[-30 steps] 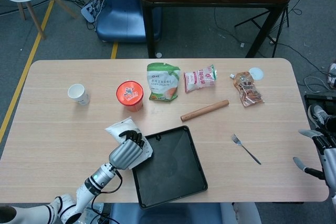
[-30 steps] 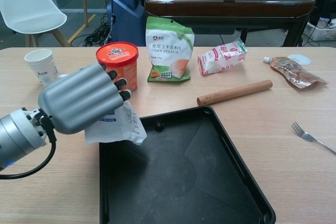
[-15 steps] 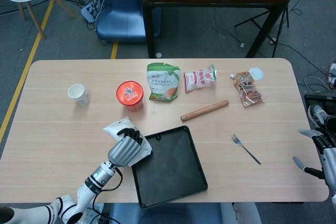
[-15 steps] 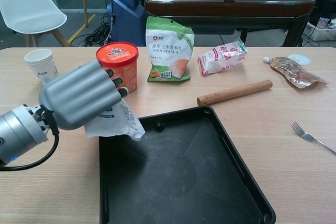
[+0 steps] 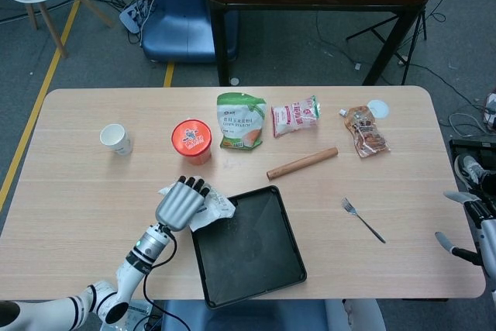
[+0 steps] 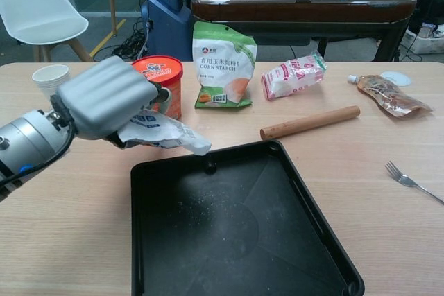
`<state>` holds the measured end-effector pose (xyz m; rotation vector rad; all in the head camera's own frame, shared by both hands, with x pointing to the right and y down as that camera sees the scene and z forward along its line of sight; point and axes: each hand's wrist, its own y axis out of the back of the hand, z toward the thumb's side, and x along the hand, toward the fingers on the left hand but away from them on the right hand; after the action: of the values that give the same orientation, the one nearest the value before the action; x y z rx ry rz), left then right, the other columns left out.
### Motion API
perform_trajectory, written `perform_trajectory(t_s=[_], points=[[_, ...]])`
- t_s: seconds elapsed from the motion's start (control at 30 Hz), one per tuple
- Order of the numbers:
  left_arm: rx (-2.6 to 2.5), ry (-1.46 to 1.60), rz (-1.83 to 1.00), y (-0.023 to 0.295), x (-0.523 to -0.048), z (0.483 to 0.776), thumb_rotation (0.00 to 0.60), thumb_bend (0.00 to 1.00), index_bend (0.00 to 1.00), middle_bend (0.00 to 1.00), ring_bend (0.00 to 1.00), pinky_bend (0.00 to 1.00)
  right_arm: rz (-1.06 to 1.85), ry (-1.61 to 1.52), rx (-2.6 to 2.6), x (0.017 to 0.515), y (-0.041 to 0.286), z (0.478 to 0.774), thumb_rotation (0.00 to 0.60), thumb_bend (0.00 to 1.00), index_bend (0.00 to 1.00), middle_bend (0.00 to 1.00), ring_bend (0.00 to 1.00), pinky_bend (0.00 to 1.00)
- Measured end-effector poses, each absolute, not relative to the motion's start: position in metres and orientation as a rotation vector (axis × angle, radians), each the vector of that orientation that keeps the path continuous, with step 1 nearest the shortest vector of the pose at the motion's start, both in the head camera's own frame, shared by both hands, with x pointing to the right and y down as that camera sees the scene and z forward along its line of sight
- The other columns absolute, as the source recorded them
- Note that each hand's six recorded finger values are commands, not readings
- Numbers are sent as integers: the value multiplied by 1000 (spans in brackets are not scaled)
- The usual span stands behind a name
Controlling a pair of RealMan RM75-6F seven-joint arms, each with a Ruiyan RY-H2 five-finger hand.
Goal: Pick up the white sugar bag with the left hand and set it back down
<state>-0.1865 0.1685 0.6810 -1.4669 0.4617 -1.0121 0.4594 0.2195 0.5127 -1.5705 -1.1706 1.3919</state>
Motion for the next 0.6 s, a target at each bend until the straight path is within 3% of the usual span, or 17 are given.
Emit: perform_trajectory(t_s=[0.6], points=[[-2051,987,-1204,122,-216,706,600,210,404,633,564,647,1394,-1173,-1573,460,219,514,600,175,280,309,189,191]])
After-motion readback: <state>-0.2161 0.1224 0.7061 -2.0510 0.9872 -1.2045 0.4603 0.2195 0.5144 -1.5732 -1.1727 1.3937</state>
